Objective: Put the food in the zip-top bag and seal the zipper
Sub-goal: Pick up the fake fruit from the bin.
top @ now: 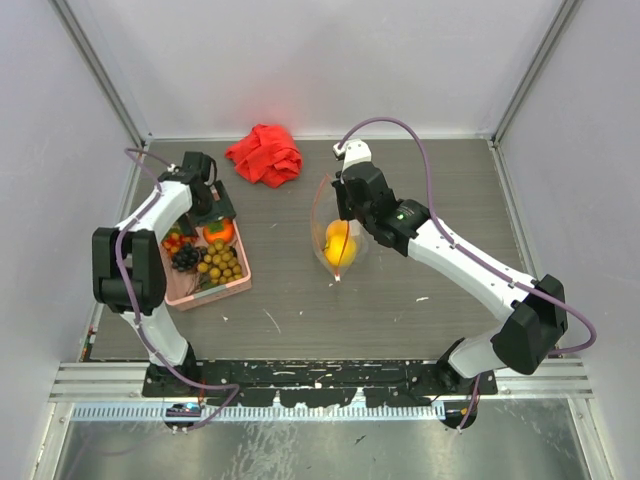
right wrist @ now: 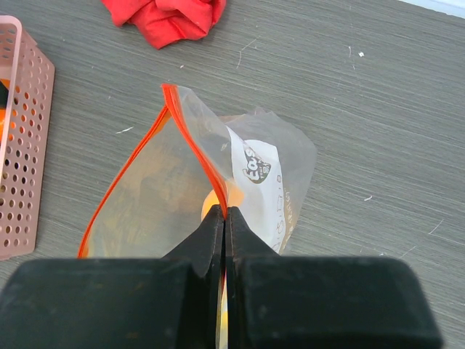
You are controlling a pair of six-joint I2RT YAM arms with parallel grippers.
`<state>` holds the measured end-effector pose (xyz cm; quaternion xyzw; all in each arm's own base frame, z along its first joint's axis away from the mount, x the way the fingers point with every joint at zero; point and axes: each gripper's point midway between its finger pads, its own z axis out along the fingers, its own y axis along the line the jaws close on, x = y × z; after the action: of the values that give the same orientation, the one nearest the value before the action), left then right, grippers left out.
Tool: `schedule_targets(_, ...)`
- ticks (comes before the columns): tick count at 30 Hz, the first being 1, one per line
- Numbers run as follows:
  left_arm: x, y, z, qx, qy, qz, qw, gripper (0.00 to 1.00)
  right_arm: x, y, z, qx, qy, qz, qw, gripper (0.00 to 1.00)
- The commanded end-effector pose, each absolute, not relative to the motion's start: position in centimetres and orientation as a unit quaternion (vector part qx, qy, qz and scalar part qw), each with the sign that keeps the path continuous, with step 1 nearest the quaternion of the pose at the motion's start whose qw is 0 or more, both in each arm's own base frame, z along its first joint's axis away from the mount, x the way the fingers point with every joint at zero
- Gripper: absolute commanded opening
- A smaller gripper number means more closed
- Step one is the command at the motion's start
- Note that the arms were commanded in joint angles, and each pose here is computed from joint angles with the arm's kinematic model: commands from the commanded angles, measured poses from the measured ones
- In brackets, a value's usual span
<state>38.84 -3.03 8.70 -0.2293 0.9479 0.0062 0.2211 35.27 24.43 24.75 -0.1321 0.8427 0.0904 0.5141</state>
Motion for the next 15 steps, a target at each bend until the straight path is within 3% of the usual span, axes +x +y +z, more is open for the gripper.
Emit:
schedule_targets(1,40.8,-3.1,9.0,-0.239,0.941,-0.006,0.240,0.98,36.1,25.0,26.8,-0.126,0.824,0.106,0.542,0.00)
schedule_targets(15,41.0,-2.9,6.1,-0.246,0.946,-0.003,0.211,0.97,36.1,25.1,26.5,-0.129,0.825,0.106,0.539,0.00)
